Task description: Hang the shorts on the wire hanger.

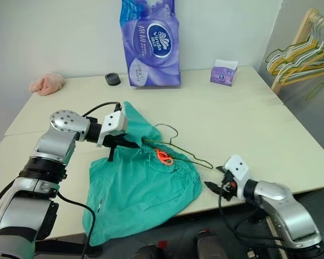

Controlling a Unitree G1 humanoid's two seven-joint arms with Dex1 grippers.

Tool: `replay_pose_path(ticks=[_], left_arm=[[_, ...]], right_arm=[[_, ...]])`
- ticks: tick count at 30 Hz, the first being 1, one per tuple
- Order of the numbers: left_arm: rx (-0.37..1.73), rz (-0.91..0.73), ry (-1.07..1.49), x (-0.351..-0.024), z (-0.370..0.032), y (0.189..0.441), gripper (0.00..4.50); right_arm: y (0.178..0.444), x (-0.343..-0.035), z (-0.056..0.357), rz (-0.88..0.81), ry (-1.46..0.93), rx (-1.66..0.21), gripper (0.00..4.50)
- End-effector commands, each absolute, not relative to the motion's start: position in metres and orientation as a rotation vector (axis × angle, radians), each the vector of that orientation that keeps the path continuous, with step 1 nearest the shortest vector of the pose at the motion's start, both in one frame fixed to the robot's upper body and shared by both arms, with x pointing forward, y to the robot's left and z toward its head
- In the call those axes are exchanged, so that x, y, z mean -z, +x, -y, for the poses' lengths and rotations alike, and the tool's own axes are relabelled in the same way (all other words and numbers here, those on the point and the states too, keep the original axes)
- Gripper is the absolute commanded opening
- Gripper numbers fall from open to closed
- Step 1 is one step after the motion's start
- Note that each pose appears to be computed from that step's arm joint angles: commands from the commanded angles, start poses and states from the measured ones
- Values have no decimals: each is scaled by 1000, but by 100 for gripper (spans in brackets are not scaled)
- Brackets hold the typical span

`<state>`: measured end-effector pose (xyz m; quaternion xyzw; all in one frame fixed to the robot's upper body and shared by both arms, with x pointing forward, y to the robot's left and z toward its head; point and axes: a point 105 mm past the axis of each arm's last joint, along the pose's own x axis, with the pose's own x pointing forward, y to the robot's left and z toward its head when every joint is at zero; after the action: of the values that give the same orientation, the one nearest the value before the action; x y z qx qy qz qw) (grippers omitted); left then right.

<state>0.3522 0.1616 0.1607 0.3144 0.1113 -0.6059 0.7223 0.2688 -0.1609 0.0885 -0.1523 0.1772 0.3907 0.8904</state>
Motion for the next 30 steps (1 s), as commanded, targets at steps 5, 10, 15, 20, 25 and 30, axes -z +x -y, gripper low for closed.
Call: replay_pose_path(ticks=[5, 10, 15, 20, 25, 30], left_arm=[[1308, -175, 699, -177, -162, 354, 0], [1295, -149, 660, -182, -159, 355, 0], [1269, -127, 628, -187, -158, 357, 0], [1246, -91, 560, -193, -154, 359, 0], [1238, -87, 531, -193, -153, 356, 0], [1213, -71, 483, -199, -156, 355, 0]], right_arm=[[263, -112, 162, -348, -218, -877, 449], [257, -97, 130, -387, -89, -853, 449], [263, -87, 119, -406, -46, -787, 449], [269, -87, 100, -396, 3, -788, 449], [278, -88, 93, -377, 37, -741, 412], [284, -87, 108, -382, 25, -697, 250]])
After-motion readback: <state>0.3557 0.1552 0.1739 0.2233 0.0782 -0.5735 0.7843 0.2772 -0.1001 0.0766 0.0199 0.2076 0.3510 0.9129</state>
